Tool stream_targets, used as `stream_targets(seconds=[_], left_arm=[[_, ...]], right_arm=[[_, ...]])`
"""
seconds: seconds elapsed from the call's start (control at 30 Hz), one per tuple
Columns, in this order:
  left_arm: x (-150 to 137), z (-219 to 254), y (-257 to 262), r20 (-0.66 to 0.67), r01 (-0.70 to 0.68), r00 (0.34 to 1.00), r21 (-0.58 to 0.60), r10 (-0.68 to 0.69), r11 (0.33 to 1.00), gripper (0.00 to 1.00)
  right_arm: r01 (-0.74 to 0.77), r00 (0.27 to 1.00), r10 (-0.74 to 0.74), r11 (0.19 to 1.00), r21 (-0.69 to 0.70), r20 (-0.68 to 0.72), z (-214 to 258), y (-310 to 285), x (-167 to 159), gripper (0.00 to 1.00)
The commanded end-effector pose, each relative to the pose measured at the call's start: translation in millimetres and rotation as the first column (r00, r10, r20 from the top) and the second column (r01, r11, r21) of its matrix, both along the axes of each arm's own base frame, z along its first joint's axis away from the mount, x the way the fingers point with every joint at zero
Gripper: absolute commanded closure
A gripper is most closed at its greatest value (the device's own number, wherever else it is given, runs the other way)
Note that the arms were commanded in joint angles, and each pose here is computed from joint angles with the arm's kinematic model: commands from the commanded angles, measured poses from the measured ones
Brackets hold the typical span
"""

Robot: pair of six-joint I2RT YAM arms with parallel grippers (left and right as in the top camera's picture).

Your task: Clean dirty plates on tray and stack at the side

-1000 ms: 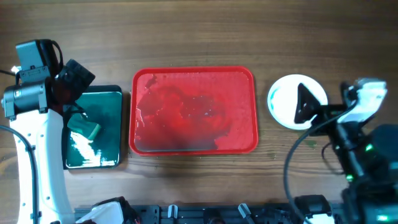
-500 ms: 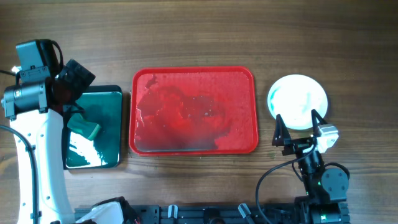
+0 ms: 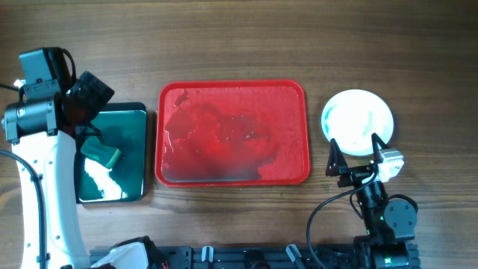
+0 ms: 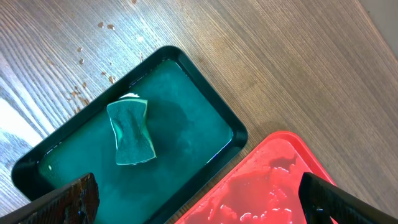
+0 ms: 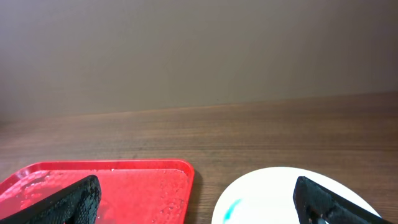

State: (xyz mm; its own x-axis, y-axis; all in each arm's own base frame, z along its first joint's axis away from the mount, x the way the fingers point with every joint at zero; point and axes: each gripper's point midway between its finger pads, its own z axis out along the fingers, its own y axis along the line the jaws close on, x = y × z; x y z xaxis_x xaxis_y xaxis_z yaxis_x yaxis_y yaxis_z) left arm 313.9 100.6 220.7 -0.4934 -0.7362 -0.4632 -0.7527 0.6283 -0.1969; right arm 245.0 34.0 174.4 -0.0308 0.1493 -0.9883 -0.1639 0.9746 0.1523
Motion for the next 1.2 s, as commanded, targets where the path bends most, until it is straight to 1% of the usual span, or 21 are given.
stream_targets(seconds=[0.0, 0.1, 0.17, 0.2, 0.27, 0.3, 0.33, 0.47, 0.5, 0.53, 0.6, 0.63, 0.67, 0.7, 0.73, 0.77, 0.8, 0.83, 0.93, 1.07, 1.17], left_arm=[[1.7, 1.3, -1.7, 0.004, 0.013, 1.0, 0.001, -0.013, 1.0, 0.0], [1.2, 2.9, -2.1, 0.009, 0.014, 1.0, 0.002, -0.014, 1.0, 0.0], [-0.9, 13.8, -8.9, 0.043, 0.033, 0.999, 0.011, -0.033, 0.999, 0.0], [-2.0, 19.4, -13.7, 0.061, 0.046, 0.997, 0.015, -0.047, 0.999, 0.0], [-6.5, 40.9, -37.3, 0.131, 0.115, 0.984, 0.033, -0.118, 0.993, 0.0], [-13.1, 54.9, -55.1, 0.173, 0.169, 0.969, 0.045, -0.174, 0.985, 0.0], [-21.1, 67.0, -61.6, 0.205, 0.186, 0.958, 0.079, -0.199, 0.979, 0.0], [-49.6, 91.0, -72.9, 0.312, 0.21, 0.92, 0.122, -0.239, 0.97, 0.0], [-56.6, 93.9, -72.1, 0.362, 0.204, 0.9, 0.136, -0.241, 0.969, 0.0], [-58.0, 94.6, -71.0, 0.394, 0.203, 0.885, 0.155, -0.249, 0.967, 0.0], [-57.0, 90.8, -73.5, 0.478, 0.241, 0.811, 0.254, -0.338, 0.937, 0.0], [-55.4, 87.6, -78.7, 0.513, 0.274, 0.755, 0.318, -0.408, 0.908, 0.0], [-53.5, 83.8, -86.5, 0.542, 0.31, 0.677, 0.403, -0.498, 0.861, 0.0], [-54.6, 77.5, -98.3, 0.546, 0.351, 0.581, 0.501, -0.604, 0.791, 0.0], [-57.2, 70.4, -109.9, 0.523, 0.38, 0.49, 0.592, -0.698, 0.71, 0.0], [-61.3, 59.8, -121.2, 0.475, 0.395, 0.4, 0.682, -0.783, 0.616, 0.0], [-65.1, 48.0, -126.8, 0.438, 0.382, 0.346, 0.741, -0.829, 0.552, 0.0], [-67.8, 35.2, -126.3, 0.44, 0.349, 0.329, 0.766, -0.836, 0.54, 0.0], [-70.7, 0.4, -119.5, 0.462, 0.282, 0.328, 0.785, -0.824, 0.552, 0.0], [-70.2, -29.1, -113.5, 0.459, 0.272, 0.358, 0.782, -0.813, 0.561, 0.0], [-67.8, -53.8, -112.4, 0.436, 0.319, 0.392, 0.762, -0.81, 0.564, 0.0]], right_arm=[[-0.011, 1.0, 0.011, 1.0, 0.007, -0.003, -1.2, 1.6, -0.1, 0.0], [-0.011, 1.0, 0.011, 1.0, 0.007, -0.003, -1.2, 1.6, -0.1, 0.0], [-0.011, 1.0, 0.011, 1.0, 0.007, -0.003, -1.2, 1.6, -0.1, 0.0], [-0.011, 1.0, 0.011, 1.0, 0.007, -0.003, -1.2, 1.6, -0.1, 0.0], [-0.011, 1.0, 0.011, 1.0, 0.007, -0.003, -1.2, 1.6, -0.1, 0.0], [-0.011, 1.0, 0.011, 1.0, 0.007, -0.003, -1.2, 1.6, -0.1, 0.0], [-0.011, 1.0, 0.011, 1.0, 0.007, -0.003, -1.2, 1.6, -0.1, 0.0], [-0.011, 1.0, 0.011, 1.0, 0.007, -0.004, -1.2, 1.6, -0.1, 0.0], [-0.011, 1.0, 0.011, 1.0, 0.007, -0.003, -1.2, 1.6, -0.1, 0.0], [-0.011, 1.0, 0.011, 1.0, 0.007, -0.003, -1.2, 1.6, -0.1, 0.0], [-0.011, 1.0, 0.011, 1.0, 0.007, -0.003, -1.2, 1.6, -0.1, 0.0], [-0.011, 1.0, 0.011, 1.0, 0.007, -0.003, -1.2, 1.6, -0.1, 0.0], [-0.011, 1.0, 0.011, 1.0, 0.007, -0.003, -1.2, 1.6, -0.1, 0.0], [-0.011, 1.0, 0.011, 1.0, 0.007, -0.003, -1.2, 1.6, -0.1, 0.0], [-0.011, 1.0, 0.011, 1.0, 0.007, -0.003, -1.2, 1.6, -0.1, 0.0], [-0.011, 1.0, 0.011, 1.0, 0.007, -0.003, -1.2, 1.6, -0.1, 0.0], [-0.011, 1.0, 0.011, 1.0, 0.007, -0.003, -1.2, 1.6, -0.1, 0.0], [-0.011, 1.0, 0.011, 1.0, 0.007, -0.003, -1.2, 1.6, -0.1, 0.0], [-0.011, 1.0, 0.011, 1.0, 0.007, -0.004, -1.3, 1.6, 0.0, 0.0], [-0.011, 1.0, 0.011, 1.0, 0.007, -0.004, -1.4, 1.6, 0.0, 0.0], [-0.011, 1.0, 0.011, 1.0, 0.006, -0.004, -1.4, 1.6, 0.0, 0.0]])
